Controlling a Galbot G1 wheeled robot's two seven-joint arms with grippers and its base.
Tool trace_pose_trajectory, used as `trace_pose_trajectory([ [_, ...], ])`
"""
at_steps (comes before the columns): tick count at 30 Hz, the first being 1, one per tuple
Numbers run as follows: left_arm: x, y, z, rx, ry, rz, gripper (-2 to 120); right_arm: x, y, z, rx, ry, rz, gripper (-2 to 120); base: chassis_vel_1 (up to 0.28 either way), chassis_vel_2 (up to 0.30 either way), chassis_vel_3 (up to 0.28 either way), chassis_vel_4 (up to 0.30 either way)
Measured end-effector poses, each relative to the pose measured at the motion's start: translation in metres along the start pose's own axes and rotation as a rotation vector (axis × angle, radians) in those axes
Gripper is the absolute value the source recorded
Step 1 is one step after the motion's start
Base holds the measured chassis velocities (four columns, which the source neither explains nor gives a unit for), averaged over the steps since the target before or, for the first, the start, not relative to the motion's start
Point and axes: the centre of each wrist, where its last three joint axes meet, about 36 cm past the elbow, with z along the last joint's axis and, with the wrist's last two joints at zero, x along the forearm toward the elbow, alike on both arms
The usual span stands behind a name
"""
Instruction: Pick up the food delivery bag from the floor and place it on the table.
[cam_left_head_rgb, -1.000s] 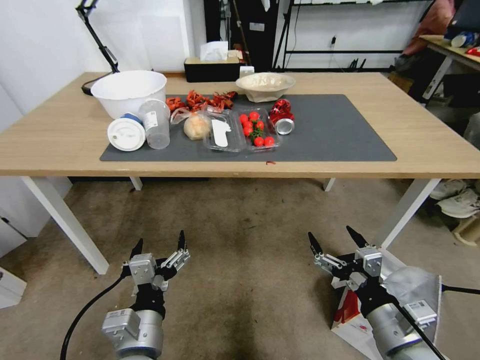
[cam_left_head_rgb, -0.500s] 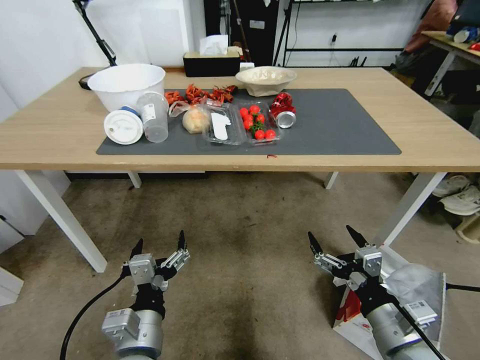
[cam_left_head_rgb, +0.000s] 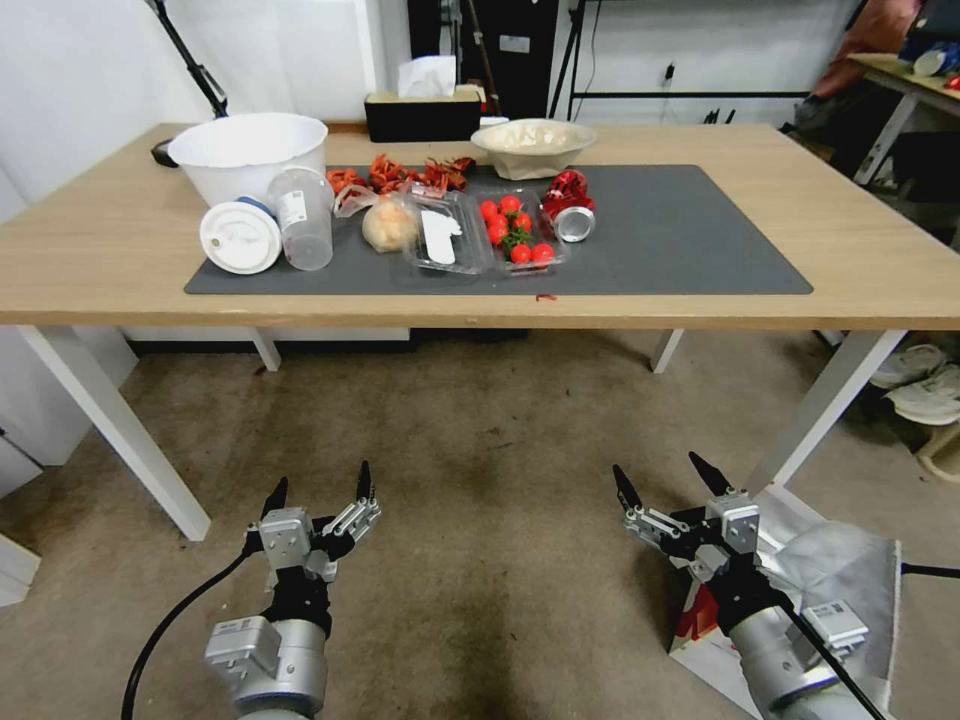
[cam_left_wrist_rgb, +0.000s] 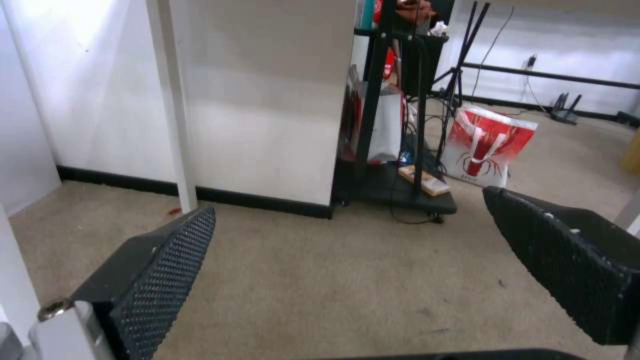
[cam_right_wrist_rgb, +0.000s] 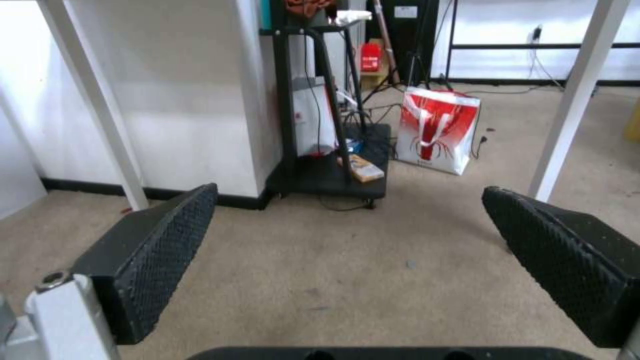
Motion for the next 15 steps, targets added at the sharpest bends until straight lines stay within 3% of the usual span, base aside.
trace_pose_trajectory([
  [15, -0.0013, 0.0010, 0.0004, 0.000, -0.001, -0.004, 100, 0.0004, -0.0007, 0.0041, -0.002, 0.005, -0.004, 100, 0.000, 0.000, 0.000, 0.000],
])
